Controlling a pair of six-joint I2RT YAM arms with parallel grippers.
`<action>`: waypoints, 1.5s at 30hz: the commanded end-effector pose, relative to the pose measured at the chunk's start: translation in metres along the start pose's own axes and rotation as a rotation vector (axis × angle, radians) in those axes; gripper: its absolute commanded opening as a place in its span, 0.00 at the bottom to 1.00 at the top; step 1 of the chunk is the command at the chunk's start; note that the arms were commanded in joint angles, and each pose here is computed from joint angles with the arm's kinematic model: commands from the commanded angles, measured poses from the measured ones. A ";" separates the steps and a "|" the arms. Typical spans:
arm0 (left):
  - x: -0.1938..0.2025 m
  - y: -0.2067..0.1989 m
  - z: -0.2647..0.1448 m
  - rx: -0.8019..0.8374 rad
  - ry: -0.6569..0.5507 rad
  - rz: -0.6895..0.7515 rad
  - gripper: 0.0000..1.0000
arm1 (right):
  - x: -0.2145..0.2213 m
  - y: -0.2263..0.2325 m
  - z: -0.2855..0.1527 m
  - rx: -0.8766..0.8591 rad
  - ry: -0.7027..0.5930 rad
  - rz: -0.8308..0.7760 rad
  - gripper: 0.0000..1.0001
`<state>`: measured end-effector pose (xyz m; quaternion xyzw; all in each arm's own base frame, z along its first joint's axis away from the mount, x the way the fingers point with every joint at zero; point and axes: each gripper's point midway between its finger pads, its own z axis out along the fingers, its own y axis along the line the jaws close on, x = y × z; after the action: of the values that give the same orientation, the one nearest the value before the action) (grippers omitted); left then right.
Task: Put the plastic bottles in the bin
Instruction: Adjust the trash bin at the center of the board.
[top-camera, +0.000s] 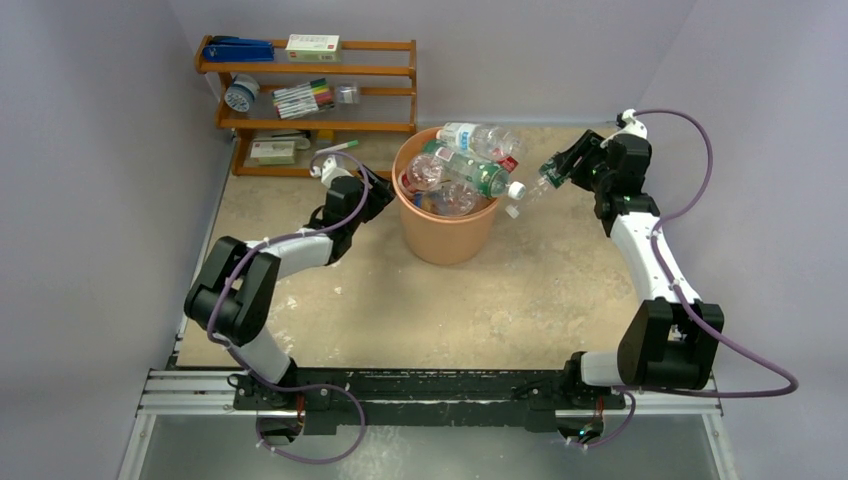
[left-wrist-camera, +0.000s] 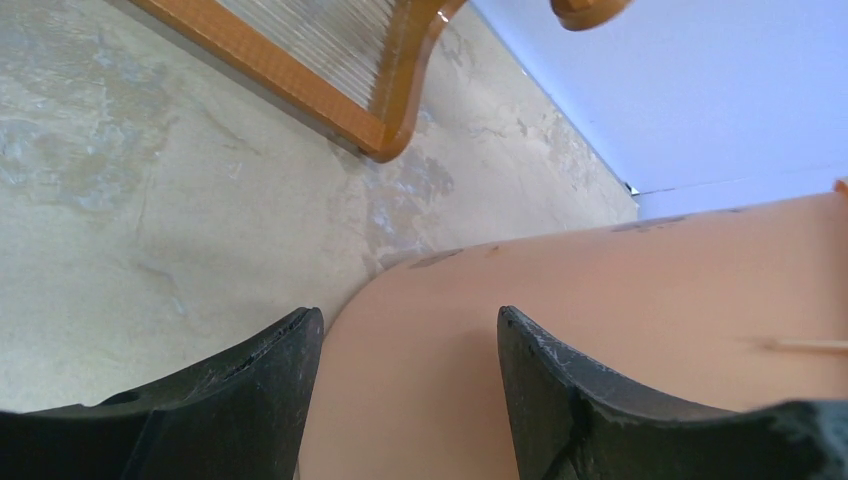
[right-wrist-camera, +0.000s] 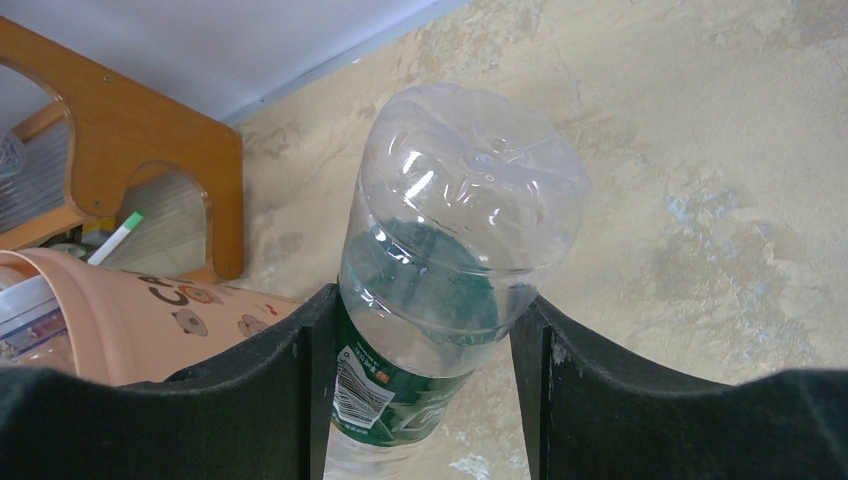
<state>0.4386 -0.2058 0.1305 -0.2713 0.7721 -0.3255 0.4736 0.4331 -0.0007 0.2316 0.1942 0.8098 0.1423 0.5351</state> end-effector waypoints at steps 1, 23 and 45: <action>-0.009 -0.038 -0.020 0.096 -0.064 -0.021 0.64 | -0.017 0.014 -0.011 -0.047 -0.059 0.001 0.52; 0.073 -0.082 -0.067 0.194 0.016 -0.012 0.63 | -0.077 -0.033 -0.022 0.103 -0.170 -0.015 0.53; 0.134 -0.117 -0.081 0.294 0.106 -0.007 0.63 | -0.259 0.062 -0.231 0.001 -0.720 -0.143 0.54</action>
<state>0.3241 -0.3357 0.1374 -0.1906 0.7723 -0.3998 0.4554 0.3460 -0.0815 0.5092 0.2140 0.6236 0.0359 0.7510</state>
